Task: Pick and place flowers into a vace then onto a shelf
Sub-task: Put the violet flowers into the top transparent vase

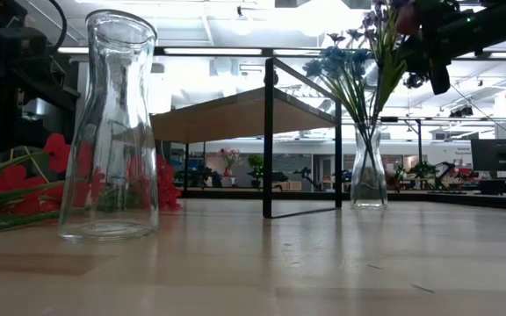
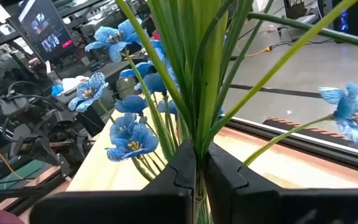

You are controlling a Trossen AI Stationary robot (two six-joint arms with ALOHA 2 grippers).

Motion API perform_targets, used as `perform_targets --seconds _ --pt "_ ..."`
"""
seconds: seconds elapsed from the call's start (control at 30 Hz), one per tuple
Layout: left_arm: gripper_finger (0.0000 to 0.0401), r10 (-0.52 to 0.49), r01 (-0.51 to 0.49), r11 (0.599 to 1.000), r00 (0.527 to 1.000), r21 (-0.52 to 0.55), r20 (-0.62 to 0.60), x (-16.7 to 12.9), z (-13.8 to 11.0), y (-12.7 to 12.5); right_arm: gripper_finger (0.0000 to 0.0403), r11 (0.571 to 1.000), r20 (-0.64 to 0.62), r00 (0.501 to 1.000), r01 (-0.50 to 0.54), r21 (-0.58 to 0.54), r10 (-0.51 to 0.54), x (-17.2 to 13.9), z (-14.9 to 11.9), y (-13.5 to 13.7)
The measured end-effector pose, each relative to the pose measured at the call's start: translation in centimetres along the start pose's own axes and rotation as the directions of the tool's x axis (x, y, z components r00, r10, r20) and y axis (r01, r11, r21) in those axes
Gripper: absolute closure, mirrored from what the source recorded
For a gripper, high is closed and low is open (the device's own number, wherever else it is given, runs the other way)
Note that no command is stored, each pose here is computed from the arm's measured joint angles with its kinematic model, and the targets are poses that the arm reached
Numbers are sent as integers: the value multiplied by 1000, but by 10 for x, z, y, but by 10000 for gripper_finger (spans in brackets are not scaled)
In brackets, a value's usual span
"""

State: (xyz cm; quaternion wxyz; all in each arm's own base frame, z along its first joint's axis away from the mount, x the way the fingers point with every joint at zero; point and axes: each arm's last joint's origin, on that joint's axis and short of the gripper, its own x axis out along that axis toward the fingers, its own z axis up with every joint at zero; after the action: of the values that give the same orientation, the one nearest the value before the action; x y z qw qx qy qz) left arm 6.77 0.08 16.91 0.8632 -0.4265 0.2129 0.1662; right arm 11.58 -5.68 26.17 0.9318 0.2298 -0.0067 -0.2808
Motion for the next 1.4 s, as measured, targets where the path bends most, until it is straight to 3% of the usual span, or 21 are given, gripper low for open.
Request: perform_targets --seconds 0.53,1.4 --pt "25 0 0 1000 1000 0 0 0 0 0 375 1000 -32 999 -27 4 27 0 -2 0" --pt "25 0 0 1000 1000 0 0 0 0 0 306 993 -100 989 -108 42 112 0 -5 2"
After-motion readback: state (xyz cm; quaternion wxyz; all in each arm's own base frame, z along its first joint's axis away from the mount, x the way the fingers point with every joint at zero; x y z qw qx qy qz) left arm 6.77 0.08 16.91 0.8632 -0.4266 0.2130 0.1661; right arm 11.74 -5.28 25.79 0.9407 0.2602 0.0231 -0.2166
